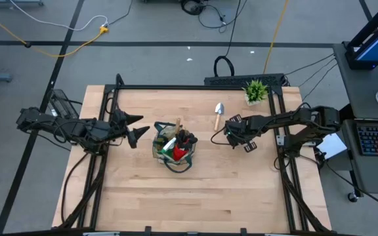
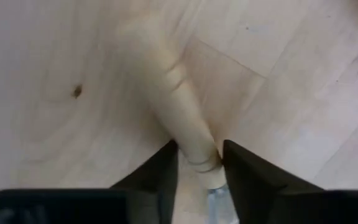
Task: Pick & Place Garden tools in Gardening bag
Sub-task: Put the brown hand rake into the brown gardening bag
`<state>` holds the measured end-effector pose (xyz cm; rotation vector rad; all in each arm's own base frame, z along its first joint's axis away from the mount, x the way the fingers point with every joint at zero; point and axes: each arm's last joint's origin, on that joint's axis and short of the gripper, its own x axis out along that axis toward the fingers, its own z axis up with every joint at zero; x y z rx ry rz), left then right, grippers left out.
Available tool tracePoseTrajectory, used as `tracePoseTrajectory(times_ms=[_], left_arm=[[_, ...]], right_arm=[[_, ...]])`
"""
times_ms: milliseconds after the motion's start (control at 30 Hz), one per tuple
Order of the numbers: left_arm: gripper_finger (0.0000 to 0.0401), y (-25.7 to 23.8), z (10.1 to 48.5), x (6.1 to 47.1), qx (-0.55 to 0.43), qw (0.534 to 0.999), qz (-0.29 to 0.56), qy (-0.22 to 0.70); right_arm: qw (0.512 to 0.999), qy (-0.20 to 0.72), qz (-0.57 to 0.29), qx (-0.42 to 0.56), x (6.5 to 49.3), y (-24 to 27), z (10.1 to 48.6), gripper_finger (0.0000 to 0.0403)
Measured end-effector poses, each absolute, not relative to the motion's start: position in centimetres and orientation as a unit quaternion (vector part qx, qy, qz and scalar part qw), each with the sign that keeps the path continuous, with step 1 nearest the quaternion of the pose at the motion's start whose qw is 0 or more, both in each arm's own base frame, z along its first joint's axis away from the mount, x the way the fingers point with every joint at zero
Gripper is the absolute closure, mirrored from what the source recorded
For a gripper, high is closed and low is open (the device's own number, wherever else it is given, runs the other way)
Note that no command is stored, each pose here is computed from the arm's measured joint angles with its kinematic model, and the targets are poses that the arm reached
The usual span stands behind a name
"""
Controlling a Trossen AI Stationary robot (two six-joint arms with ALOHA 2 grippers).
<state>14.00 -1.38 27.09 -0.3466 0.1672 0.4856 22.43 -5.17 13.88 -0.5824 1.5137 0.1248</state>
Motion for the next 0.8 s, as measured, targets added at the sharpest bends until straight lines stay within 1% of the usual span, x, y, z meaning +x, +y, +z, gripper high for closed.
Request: tracePoseTrajectory(times_ms=[167, 300, 467, 600, 800], left_arm=[[0.0091, -1.4, 27.1, 14.0, -0.171, 0.952, 0.239, 0.082], [0.0091, -1.4, 27.1, 14.0, -0.171, 0.952, 0.239, 0.082], [0.0091, -1.4, 27.1, 14.0, -0.172, 0.952, 0.239, 0.08], [0.0091, -1.4, 27.2, 14.0, -0.18, 0.952, 0.238, 0.074], [0.0091, -1.4, 27.6, 14.1, -0.188, 0.953, 0.233, 0.054]], right_arm=[[0.682, 0.678, 0.044, -0.269, 22.4, -5.3, 13.9, 0.0358], [0.675, 0.683, 0.019, -0.279, 22.5, -5.4, 13.9, 0.036], [0.687, 0.678, 0.0, -0.263, 22.9, -5.5, 14.5, 0.036], [0.696, 0.672, -0.01, -0.253, 23.7, -5.7, 15.7, 0.036], [0.731, 0.649, 0.035, -0.206, 25.5, -5.6, 18.9, 0.036]])
